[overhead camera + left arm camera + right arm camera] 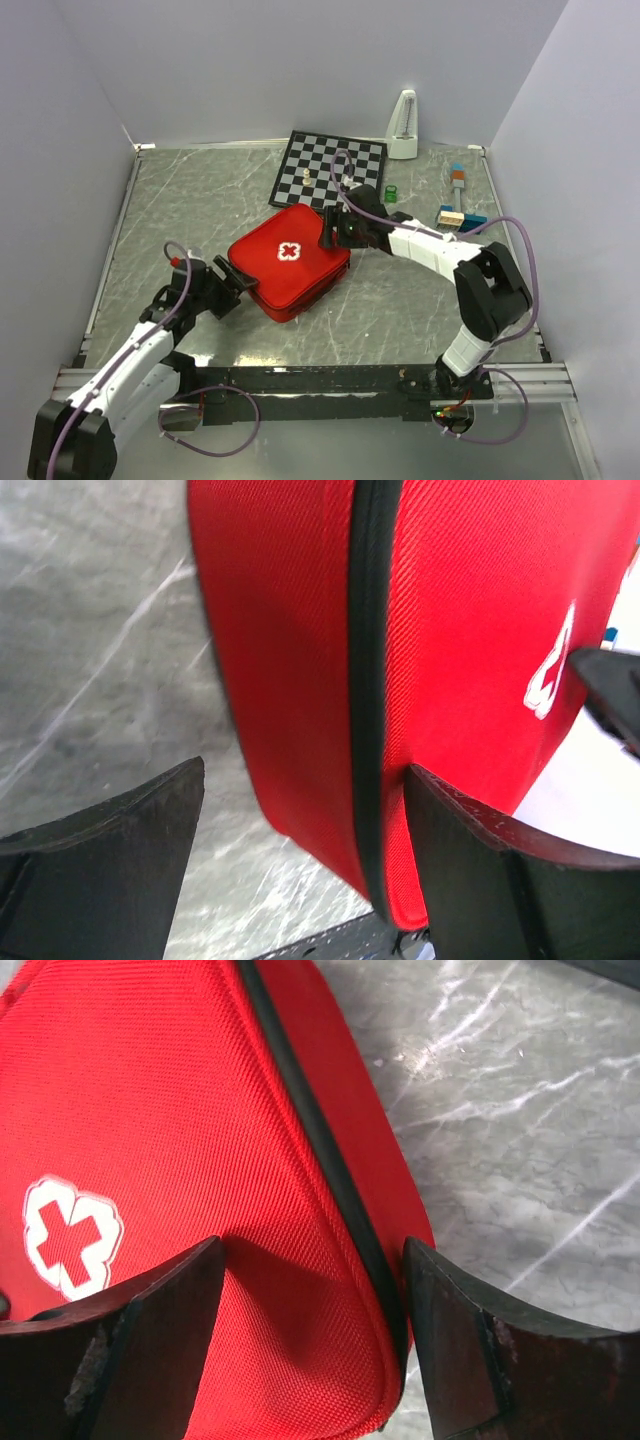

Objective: Organize the medicine kit
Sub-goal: Adjust the medicine box at the center of the board.

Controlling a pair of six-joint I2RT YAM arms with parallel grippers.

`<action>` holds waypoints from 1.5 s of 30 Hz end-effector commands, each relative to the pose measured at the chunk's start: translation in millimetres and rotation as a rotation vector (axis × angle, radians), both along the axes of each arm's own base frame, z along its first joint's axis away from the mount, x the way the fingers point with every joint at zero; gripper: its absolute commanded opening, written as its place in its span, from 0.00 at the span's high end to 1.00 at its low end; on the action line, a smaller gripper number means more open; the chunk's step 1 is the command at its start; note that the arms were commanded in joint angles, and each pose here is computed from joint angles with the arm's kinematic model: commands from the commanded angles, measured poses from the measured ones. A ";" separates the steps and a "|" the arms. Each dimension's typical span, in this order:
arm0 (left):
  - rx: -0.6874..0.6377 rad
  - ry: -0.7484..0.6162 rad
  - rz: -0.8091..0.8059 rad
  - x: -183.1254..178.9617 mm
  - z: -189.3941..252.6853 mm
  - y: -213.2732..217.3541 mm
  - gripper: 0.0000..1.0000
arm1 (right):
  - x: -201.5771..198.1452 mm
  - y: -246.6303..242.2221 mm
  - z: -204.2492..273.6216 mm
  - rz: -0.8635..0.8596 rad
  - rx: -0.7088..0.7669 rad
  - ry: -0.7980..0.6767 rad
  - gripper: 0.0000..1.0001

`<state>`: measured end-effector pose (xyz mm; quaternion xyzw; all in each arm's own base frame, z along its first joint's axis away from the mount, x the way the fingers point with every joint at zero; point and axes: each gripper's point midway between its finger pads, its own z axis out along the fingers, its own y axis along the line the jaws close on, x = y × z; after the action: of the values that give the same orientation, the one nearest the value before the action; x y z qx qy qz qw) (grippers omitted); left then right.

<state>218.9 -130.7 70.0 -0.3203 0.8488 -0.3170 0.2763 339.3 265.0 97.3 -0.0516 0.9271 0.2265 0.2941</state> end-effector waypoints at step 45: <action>-0.111 -0.137 -0.158 -49.0 27.4 -38.6 0.51 | 12.1 25.1 53.0 0.086 -0.017 -0.163 0.13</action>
<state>179.7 -150.4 105.3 -0.2178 0.8351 -0.3657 0.3486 343.8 266.3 155.4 -0.0925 0.8999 0.1931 0.3800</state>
